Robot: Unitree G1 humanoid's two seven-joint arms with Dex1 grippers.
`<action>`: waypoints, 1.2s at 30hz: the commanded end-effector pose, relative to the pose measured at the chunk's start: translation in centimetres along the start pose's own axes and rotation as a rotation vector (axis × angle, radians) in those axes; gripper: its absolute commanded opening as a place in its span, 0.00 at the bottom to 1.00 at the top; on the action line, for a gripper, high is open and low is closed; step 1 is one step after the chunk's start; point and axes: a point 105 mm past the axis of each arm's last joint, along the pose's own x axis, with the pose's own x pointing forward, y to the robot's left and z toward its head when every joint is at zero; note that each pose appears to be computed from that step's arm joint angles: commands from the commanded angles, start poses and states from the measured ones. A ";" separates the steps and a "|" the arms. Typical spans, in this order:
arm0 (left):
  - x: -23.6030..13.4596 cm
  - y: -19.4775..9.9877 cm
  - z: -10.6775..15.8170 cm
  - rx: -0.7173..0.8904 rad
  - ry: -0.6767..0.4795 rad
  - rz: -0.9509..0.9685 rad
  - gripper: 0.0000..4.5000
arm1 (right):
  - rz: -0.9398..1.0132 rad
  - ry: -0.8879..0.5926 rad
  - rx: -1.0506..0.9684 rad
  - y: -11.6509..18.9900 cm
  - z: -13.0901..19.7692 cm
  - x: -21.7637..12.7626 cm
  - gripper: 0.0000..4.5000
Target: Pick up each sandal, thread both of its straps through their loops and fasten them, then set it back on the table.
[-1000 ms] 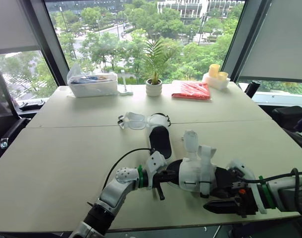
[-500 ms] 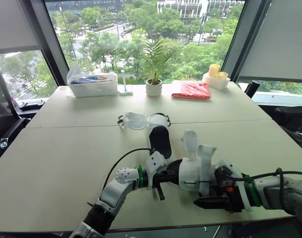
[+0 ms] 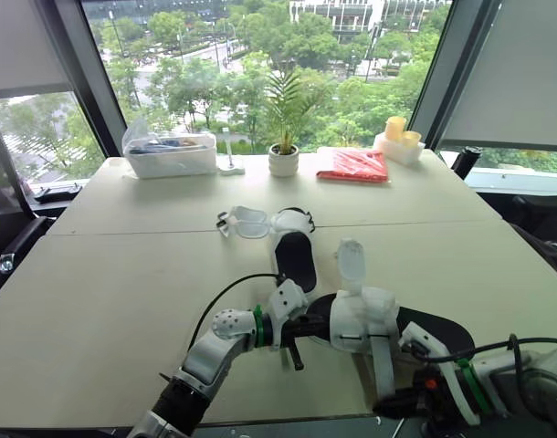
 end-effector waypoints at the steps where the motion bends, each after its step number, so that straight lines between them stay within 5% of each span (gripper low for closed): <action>1: 0.0 -1.2 -1.4 -0.039 0.047 -0.026 0.00 | 0.085 0.046 -0.013 2.1 -0.8 -0.3 0.00; 10: -0.3 -2.1 -1.6 -0.044 0.072 -0.045 0.00 | 0.067 0.050 -0.088 2.9 0.2 -2.8 0.00; 18: -0.4 -2.2 -1.8 -0.040 0.090 -0.066 0.00 | -0.004 -0.105 -0.311 4.5 7.2 -7.4 0.00; 36: -0.3 -1.7 -1.7 -0.018 0.095 -0.057 0.00 | -0.142 -0.125 -0.440 -2.9 13.0 -6.3 0.00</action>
